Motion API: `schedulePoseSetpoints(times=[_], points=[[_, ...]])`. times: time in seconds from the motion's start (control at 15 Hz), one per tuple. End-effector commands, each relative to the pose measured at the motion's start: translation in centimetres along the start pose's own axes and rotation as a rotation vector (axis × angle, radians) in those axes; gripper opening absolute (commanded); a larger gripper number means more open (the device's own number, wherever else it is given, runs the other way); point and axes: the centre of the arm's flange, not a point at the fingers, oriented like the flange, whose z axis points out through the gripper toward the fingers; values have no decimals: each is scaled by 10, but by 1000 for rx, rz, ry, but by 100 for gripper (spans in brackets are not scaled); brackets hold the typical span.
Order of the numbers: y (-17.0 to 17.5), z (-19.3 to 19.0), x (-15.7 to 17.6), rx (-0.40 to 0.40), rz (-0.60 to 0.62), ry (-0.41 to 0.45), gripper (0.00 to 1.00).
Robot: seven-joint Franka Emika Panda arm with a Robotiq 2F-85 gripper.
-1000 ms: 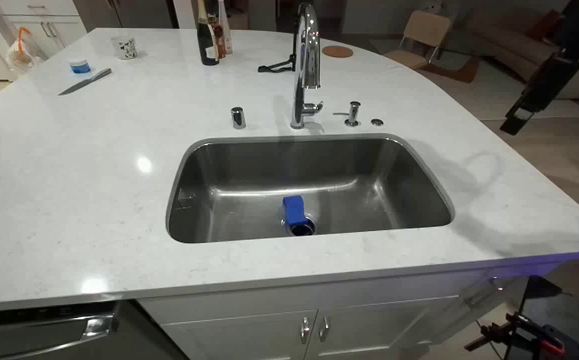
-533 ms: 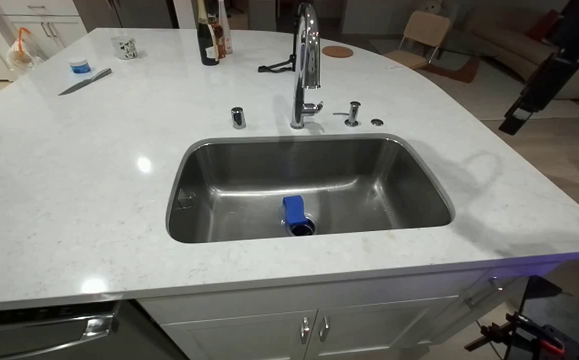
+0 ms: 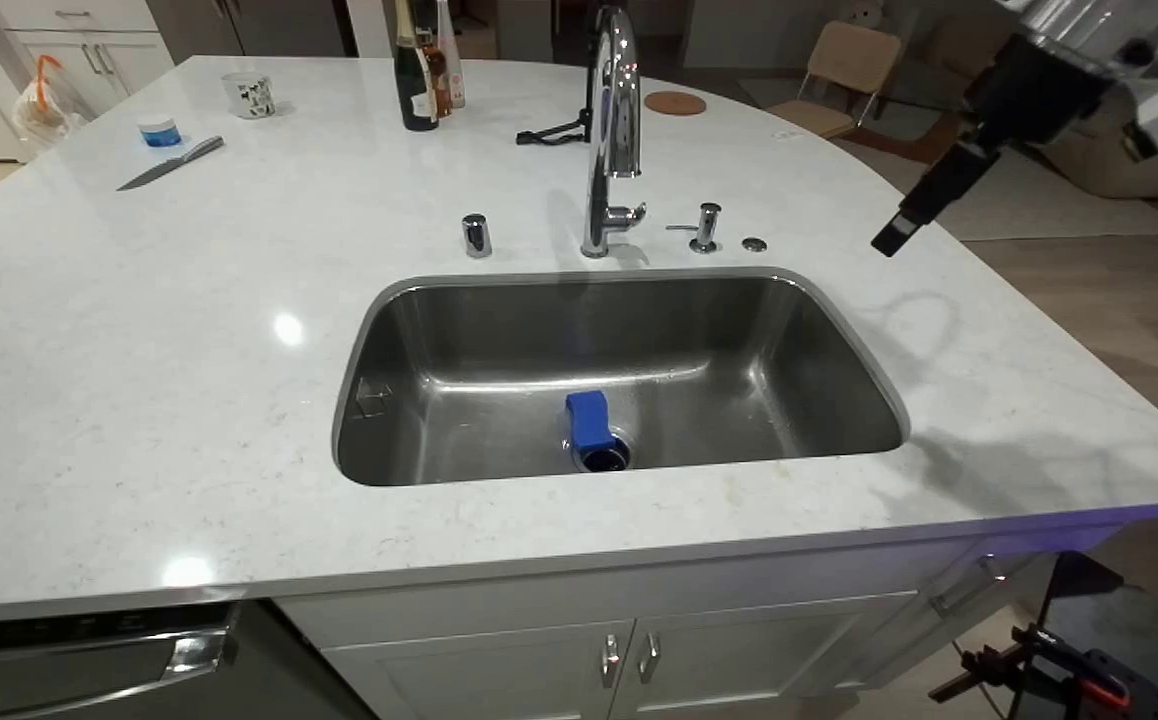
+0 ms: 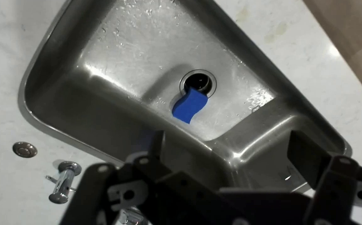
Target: Turn the tap lever to the right
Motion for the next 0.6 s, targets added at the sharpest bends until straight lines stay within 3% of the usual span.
schedulePoseSetpoints(times=[0.0, 0.53], points=[[12, 44, 28, -55, -45, 85, 100], [56, 120, 68, -199, -242, 264, 100]])
